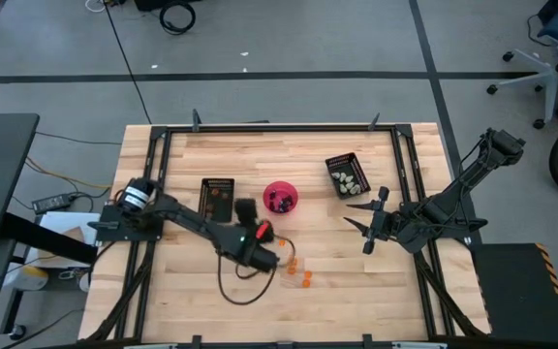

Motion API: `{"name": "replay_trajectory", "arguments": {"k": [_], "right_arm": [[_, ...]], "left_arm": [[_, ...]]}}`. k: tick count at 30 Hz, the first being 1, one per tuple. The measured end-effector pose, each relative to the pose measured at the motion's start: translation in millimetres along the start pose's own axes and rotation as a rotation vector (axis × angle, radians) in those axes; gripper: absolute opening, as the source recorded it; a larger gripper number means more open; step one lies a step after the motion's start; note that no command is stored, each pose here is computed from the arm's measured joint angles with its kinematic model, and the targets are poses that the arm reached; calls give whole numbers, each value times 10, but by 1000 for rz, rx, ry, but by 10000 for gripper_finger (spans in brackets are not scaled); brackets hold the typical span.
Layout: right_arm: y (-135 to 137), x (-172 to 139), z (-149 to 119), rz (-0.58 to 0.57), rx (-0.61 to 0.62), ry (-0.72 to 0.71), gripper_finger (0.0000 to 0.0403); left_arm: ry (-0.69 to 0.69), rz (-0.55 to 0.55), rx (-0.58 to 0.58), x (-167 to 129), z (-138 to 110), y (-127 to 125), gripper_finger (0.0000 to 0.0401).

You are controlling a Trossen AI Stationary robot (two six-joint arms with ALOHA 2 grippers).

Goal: Sort Halloween decoration
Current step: Put the orange pumpkin toy into the left black bin

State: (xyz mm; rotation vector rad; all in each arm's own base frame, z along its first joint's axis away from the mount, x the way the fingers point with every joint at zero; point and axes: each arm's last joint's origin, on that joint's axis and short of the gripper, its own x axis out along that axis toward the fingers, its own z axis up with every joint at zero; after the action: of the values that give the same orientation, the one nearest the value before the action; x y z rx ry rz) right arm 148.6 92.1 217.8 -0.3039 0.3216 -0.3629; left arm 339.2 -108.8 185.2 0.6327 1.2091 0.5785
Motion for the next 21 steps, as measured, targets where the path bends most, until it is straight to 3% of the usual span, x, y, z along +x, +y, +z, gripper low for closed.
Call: {"name": "replay_trajectory", "arguments": {"k": [5, 9, 15, 21], "right_arm": [[1, 0, 0, 0, 2, 0, 167], [1, 0, 0, 1, 3, 0, 167], [2, 0, 0, 5, 4, 0, 167], [2, 1, 1, 5, 4, 0, 167]], "left_arm": [[-194, -304, 61, -110, 238, -193, 164], [-319, -491, 15, -149, 392, -227, 164], [-349, -527, -76, -13, 502, -153, 164], [-304, -533, -85, 199, 522, -244, 164]]}}
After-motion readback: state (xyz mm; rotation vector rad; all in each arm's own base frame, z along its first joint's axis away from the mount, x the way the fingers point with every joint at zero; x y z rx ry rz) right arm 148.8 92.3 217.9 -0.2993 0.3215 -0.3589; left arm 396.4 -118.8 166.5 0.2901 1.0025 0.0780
